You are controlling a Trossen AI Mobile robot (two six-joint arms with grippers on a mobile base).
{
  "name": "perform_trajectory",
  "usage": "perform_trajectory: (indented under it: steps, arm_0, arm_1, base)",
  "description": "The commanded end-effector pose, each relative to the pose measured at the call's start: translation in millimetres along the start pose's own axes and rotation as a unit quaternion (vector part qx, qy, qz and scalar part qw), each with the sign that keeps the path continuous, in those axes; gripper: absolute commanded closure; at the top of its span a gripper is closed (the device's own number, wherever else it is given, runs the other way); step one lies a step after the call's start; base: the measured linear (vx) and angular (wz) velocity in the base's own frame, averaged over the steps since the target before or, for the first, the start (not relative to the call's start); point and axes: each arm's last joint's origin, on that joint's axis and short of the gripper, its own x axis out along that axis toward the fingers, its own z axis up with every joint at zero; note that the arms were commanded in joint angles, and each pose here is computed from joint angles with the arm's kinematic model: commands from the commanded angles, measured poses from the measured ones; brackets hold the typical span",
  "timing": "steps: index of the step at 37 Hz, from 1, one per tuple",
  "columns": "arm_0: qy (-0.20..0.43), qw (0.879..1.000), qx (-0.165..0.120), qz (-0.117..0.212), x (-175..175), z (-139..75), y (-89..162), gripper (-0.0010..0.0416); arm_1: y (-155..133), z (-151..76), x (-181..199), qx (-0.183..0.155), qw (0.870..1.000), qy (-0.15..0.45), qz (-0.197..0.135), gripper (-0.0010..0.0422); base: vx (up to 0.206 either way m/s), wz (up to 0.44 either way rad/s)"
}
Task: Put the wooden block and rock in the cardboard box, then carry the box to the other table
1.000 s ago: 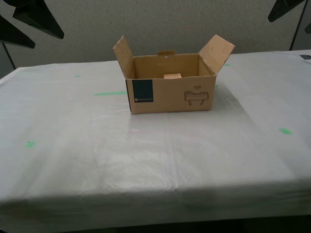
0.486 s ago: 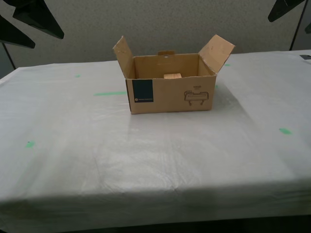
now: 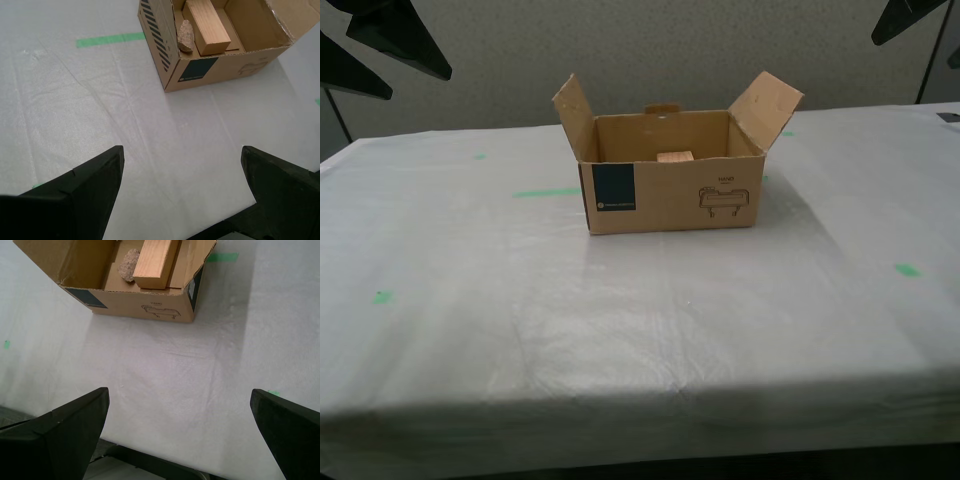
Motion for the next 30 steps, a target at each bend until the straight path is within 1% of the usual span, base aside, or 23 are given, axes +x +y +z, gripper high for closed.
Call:
perform_trajectory:
  steps: [1, 30]
  arm_0:
    - [0.000, 1.000, 0.002, 0.000, 0.0, 0.1, 0.0, 0.0012]
    - [0.000, 1.000, 0.002, 0.000, 0.0, 0.1, 0.0, 0.0012]
  arm_1:
    - [0.0, 0.1, 0.0, -0.001, 1.000, 0.000, -0.001, 0.0094]
    - [0.0, 0.1, 0.0, -0.001, 1.000, 0.000, -0.001, 0.0094]
  base:
    - [0.000, 0.000]
    - [0.000, 0.000]
